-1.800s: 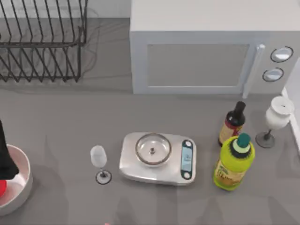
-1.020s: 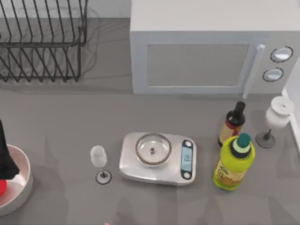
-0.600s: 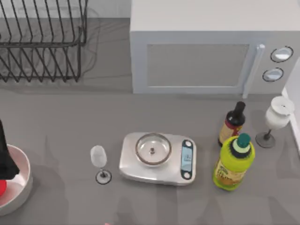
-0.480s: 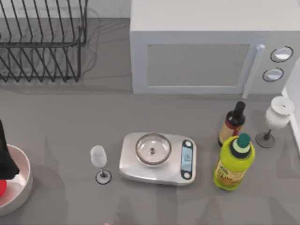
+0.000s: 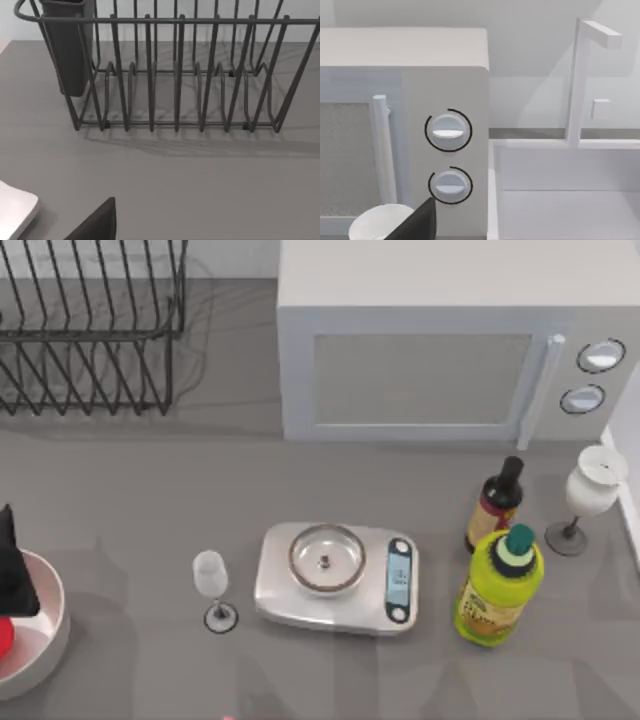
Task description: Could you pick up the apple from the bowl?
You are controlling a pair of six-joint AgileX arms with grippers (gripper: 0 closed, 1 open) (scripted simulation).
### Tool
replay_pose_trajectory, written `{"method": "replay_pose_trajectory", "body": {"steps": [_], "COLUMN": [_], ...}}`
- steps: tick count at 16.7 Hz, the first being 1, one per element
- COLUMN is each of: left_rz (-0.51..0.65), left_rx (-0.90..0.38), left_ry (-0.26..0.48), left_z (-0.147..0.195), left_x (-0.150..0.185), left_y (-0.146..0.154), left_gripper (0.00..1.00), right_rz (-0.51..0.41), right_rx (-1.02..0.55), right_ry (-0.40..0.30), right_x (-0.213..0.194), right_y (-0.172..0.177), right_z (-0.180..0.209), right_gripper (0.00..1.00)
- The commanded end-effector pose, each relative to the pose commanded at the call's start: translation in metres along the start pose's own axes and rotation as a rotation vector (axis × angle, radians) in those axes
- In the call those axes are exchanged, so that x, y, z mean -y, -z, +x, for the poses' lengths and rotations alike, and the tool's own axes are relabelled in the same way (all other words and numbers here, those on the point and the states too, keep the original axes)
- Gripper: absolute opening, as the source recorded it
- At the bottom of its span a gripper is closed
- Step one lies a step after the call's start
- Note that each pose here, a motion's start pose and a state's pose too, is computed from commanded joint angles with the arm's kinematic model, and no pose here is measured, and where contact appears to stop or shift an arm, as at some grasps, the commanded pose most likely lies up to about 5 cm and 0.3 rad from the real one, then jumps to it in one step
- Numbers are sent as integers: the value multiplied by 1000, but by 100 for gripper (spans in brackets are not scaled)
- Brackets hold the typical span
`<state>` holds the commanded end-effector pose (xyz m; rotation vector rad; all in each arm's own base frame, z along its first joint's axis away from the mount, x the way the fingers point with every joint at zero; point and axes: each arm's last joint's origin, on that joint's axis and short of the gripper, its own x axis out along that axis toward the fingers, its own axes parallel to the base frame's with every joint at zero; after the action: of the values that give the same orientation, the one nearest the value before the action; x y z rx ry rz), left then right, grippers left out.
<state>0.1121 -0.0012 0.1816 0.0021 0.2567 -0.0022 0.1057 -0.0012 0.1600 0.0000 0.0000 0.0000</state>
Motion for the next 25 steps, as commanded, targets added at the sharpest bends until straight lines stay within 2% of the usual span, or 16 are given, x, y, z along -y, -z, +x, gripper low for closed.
{"method": "replay_pose_trajectory", "body": {"steps": [4, 9, 13, 17, 23, 25], "left_rz": [3, 9, 12, 14, 13, 13], "left_rx": [-370, -871, -1181, -1311, -1312, -1319], "left_ry": [3, 8, 12, 13, 12, 12], "left_z": [16, 58, 91, 106, 106, 110], "left_x": [0, 0, 0, 0, -1, -1], "left_y": [-23, -42, -45, -46, -45, -36], "left_gripper": [100, 100, 100, 100, 100, 100], "right_rz": [0, 0, 0, 0, 0, 0], "right_rx": [0, 0, 0, 0, 0, 0], "right_ry": [0, 0, 0, 0, 0, 0], "right_x": [0, 0, 0, 0, 0, 0], "right_y": [0, 0, 0, 0, 0, 0], "right_z": [0, 0, 0, 0, 0, 0], "right_gripper": [100, 100, 100, 100, 100, 100]}}
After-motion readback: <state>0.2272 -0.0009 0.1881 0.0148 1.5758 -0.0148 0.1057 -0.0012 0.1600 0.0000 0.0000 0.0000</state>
